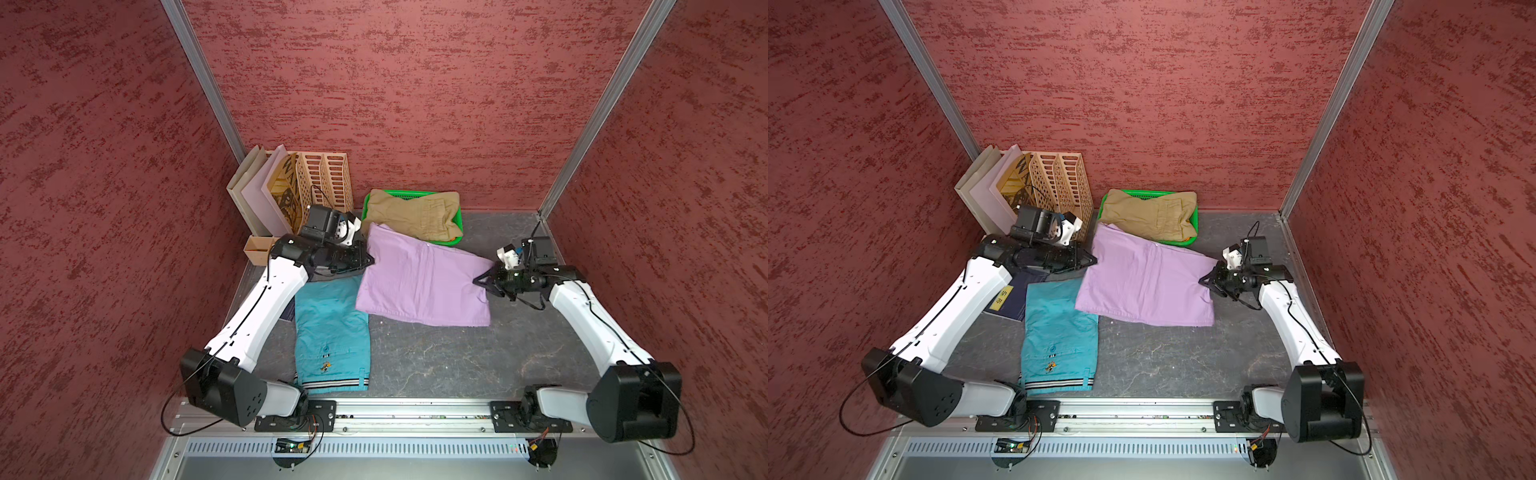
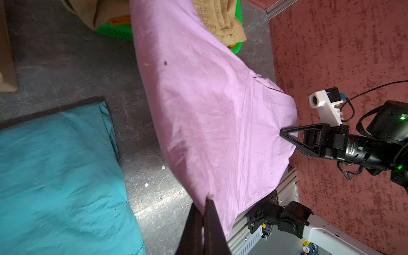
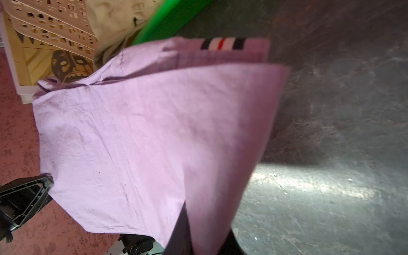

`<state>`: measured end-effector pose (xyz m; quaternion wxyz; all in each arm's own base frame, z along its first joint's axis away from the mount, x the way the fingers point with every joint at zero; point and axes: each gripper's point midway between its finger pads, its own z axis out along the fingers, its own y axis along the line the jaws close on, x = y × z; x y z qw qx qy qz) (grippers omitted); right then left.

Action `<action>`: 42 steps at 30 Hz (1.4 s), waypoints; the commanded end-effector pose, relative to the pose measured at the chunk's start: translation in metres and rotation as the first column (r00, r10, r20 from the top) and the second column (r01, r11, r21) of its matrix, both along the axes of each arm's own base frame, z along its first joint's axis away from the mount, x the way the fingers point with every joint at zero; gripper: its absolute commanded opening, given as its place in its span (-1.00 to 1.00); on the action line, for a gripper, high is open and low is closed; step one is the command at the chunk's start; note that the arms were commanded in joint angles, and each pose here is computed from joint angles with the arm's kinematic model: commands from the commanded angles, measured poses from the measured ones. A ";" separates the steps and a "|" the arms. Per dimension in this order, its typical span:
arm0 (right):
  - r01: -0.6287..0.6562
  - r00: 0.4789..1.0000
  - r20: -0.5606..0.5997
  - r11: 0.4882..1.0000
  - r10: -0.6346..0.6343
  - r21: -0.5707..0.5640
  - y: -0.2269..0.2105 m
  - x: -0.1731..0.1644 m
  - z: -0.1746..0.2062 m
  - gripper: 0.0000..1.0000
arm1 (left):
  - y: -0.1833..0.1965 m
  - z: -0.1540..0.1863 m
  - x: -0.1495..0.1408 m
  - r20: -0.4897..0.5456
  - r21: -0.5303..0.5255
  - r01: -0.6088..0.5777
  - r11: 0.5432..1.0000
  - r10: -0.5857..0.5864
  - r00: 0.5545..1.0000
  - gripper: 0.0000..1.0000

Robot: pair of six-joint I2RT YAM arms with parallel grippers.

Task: Put the folded long pants in the basket
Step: Place the long pant in the basket.

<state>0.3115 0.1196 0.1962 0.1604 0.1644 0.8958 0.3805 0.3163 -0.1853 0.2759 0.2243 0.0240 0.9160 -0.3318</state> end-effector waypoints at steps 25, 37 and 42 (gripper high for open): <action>0.033 0.955 0.290 0.992 -0.067 0.120 0.021 0.274 0.084 -1.00 | 0.029 0.032 0.244 0.269 -0.124 -0.118 0.985 0.147 0.952 -1.00; 0.099 0.962 0.243 0.987 -0.127 0.124 0.016 0.329 0.020 -1.00 | 0.024 -0.038 0.308 0.201 -0.174 -0.114 0.978 0.149 0.968 -1.00; 0.116 0.963 0.235 0.990 -0.131 0.078 0.011 0.336 -0.006 -1.00 | 0.025 -0.067 0.319 0.178 -0.165 -0.124 0.978 0.153 0.972 -0.99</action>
